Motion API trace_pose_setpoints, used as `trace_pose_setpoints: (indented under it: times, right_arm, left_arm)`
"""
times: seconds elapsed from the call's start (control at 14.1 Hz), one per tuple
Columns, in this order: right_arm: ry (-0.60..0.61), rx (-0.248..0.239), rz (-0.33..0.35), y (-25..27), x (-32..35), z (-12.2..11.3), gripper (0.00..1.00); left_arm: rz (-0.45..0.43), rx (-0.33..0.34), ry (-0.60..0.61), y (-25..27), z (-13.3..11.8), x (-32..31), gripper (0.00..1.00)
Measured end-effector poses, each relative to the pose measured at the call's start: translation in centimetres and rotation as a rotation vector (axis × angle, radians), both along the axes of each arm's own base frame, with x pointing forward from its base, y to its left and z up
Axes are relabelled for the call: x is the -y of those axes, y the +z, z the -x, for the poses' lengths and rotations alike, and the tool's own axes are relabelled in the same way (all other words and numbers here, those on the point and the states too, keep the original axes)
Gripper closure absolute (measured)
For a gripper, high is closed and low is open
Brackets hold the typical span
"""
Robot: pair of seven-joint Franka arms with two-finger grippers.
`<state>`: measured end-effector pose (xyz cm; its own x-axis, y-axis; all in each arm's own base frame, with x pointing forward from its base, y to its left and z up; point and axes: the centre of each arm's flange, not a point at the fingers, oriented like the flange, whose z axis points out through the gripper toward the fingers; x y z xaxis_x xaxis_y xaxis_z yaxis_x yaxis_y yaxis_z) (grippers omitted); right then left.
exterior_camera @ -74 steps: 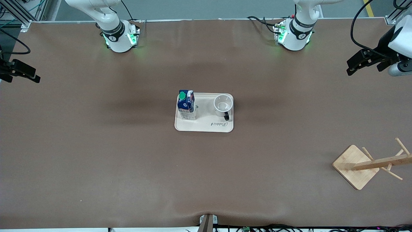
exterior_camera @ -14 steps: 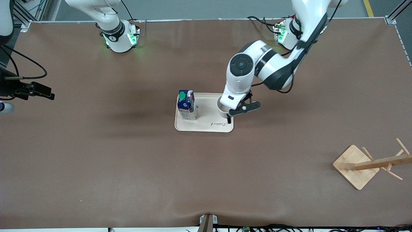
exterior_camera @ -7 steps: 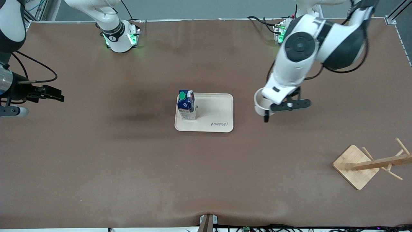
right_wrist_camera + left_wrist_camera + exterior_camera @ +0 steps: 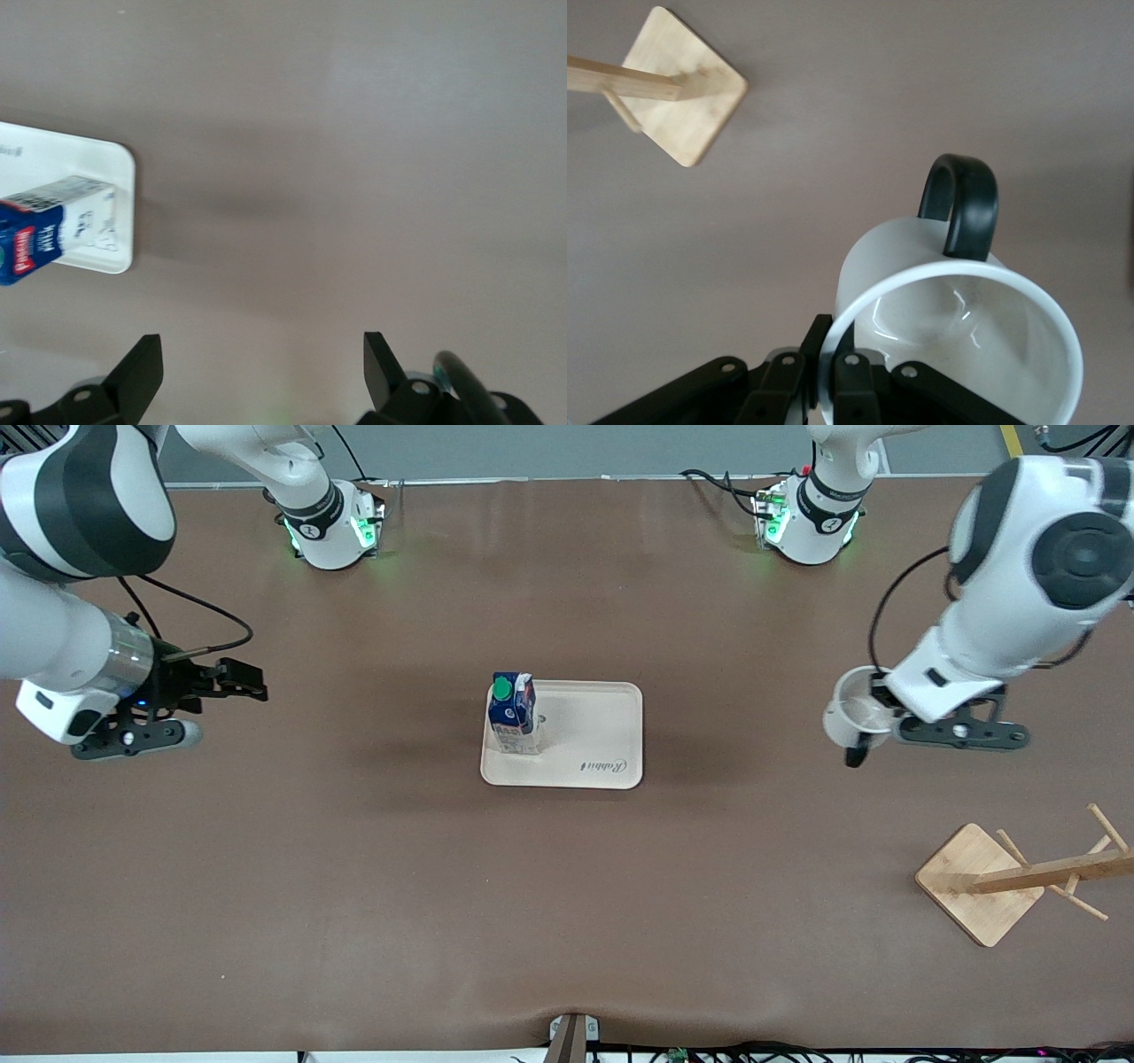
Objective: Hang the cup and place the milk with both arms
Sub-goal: 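Carry the mug toward the wooden stand while the right gripper reaches the carton, then hang the mug handle on a stand peg while the right gripper grasps the carton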
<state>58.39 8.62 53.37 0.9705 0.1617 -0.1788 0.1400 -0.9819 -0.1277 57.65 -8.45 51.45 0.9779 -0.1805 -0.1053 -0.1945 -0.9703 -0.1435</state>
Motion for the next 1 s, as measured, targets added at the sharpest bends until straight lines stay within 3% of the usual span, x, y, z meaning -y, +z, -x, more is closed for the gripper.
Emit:
trace_pose_setpoints:
  times: [0.36,0.71,0.85,1.0]
  right_arm:
    - [-0.033,-0.022,0.020,-1.1,-8.4,1.2,0.00]
    - [0.048,-0.041,0.041,-6.4,-19.2,2.8,0.00]
    - [-0.001,-0.064,0.013,-8.3,-22.6,3.5,0.00]
    - [-0.081,-0.053,-0.002,-9.2,-25.3,4.0,0.00]
  left_arm:
    - [0.022,-0.009,-0.072,1.3,-1.0,-9.9,0.93]
    - [0.054,0.013,-0.134,2.1,-2.6,-16.3,0.93]
    - [0.073,0.014,-0.151,1.5,-3.7,-17.3,0.93]
    - [0.090,0.008,-0.162,0.6,-4.5,-17.6,0.93]
